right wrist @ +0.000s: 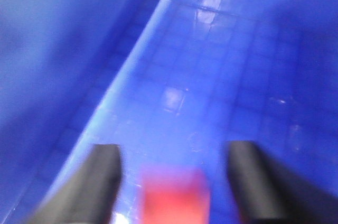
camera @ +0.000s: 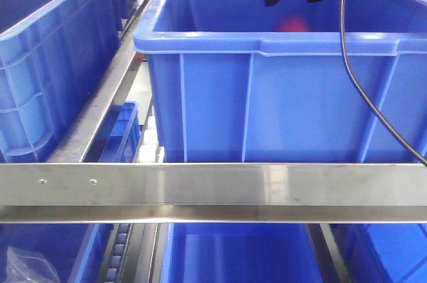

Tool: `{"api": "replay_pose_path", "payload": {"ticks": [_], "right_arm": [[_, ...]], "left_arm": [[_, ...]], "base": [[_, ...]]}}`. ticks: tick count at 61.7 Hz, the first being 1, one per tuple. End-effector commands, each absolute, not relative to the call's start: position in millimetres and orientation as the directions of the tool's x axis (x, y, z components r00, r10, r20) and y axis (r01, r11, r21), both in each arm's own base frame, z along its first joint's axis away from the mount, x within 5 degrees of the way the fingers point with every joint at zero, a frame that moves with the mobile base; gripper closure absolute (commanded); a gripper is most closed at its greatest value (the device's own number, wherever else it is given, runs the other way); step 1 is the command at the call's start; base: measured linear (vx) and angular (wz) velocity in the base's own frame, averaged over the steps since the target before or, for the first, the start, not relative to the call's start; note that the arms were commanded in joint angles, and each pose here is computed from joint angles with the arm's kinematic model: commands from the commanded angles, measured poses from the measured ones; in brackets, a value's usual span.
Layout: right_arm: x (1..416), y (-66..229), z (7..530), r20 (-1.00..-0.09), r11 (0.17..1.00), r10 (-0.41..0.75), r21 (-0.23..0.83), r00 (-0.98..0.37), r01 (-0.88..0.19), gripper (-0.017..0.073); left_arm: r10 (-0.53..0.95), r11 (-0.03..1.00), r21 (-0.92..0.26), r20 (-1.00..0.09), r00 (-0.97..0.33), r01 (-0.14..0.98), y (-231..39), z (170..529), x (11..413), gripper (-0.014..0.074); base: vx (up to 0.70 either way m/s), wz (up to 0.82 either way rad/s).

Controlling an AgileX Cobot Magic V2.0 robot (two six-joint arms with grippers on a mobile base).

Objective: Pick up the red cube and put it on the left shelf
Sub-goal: 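Lower the right gripper into the blue crate and open it, then raise the empty right gripper out of the blue crate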

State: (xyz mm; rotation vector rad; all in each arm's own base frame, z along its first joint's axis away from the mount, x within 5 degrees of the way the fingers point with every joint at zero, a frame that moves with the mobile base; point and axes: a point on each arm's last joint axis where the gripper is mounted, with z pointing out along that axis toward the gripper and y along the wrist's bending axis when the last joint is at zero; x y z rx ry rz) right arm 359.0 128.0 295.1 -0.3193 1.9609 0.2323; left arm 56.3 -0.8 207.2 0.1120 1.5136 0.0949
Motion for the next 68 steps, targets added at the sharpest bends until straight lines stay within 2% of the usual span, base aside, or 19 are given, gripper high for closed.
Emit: {"api": "replay_pose_path", "payload": {"ticks": [1, 23, 28, 40, 44, 57, 68], "right_arm": [[357.6, 125.6, 329.4, -0.968, 0.943, -0.079, 0.005, -0.240, -0.332, -0.0034], [356.8, 125.3, 330.4, -0.967, 0.943, -0.079, 0.005, -0.240, -0.332, -0.0021], [354.9, 124.6, 333.4, -0.969, 0.943, -0.077, 0.005, -0.233, -0.332, 0.0067], [338.1, 114.1, 346.5, -0.978, 0.947, -0.062, 0.005, -0.198, -0.321, 0.0523], [330.6, 107.5, 344.9, -0.979, 0.950, -0.059, 0.006, -0.197, -0.311, 0.0491], [295.3, 76.0, 344.0, -0.982, 0.968, -0.042, 0.006, -0.186, -0.252, 0.0503], [250.2, 45.4, 346.9, -0.995, 0.983, -0.012, 0.007, -0.097, -0.185, 0.0503]], "left_arm": [[0.126, 0.992, 0.128, -0.984, 0.124, 0.004, -1.1, 208.0, 56.6, 0.0488], [0.126, 0.992, 0.128, -0.984, 0.124, 0.004, -1.1, 208.0, 56.6, 0.0488], [0.126, 0.992, 0.128, -0.984, 0.124, 0.004, -1.1, 208.0, 56.6, 0.0488], [0.126, 0.992, 0.128, -0.984, 0.124, 0.004, -1.1, 208.0, 56.6, 0.0488], [0.126, 0.992, 0.128, -0.984, 0.124, 0.004, -1.1, 208.0, 56.6, 0.0488], [0.126, 0.992, 0.128, -0.984, 0.124, 0.004, -1.1, 208.0, 56.6, 0.0488], [0.126, 0.992, 0.128, -0.984, 0.124, 0.004, -1.1, 208.0, 56.6, 0.0488]], "base": [[0.00, 0.00], [0.00, 0.00], [0.00, 0.00], [0.00, 0.00], [0.00, 0.00], [0.00, 0.00], [0.00, 0.00]]}}
